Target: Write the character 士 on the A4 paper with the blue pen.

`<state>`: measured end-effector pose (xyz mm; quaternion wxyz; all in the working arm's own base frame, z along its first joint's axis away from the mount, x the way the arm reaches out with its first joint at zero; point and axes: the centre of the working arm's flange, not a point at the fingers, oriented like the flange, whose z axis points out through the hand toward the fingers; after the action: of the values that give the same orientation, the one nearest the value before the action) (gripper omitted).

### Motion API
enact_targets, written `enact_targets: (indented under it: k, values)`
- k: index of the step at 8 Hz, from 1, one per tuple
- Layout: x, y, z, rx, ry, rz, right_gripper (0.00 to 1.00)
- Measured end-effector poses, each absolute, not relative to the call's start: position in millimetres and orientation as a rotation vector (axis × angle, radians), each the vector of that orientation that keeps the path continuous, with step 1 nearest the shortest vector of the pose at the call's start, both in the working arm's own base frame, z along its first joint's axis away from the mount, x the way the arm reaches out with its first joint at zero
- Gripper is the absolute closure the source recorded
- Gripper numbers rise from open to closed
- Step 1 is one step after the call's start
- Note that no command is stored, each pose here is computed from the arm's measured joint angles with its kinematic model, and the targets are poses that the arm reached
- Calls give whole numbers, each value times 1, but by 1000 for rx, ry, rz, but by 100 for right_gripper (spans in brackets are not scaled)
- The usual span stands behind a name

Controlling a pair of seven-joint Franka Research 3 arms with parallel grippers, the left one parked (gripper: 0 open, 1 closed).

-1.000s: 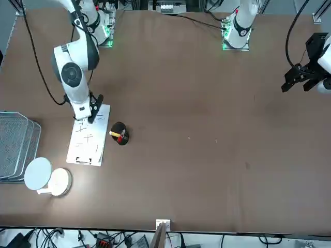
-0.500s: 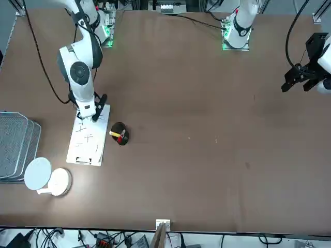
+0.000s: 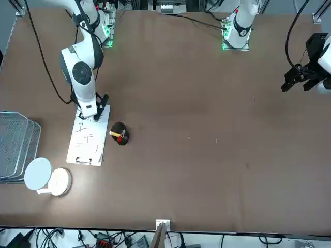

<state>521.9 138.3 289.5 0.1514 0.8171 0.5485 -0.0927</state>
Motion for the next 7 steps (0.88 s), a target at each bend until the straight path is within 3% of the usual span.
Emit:
enact_targets:
  k: [7]
  values:
    - [522, 140, 280, 2360, 1544, -255, 79]
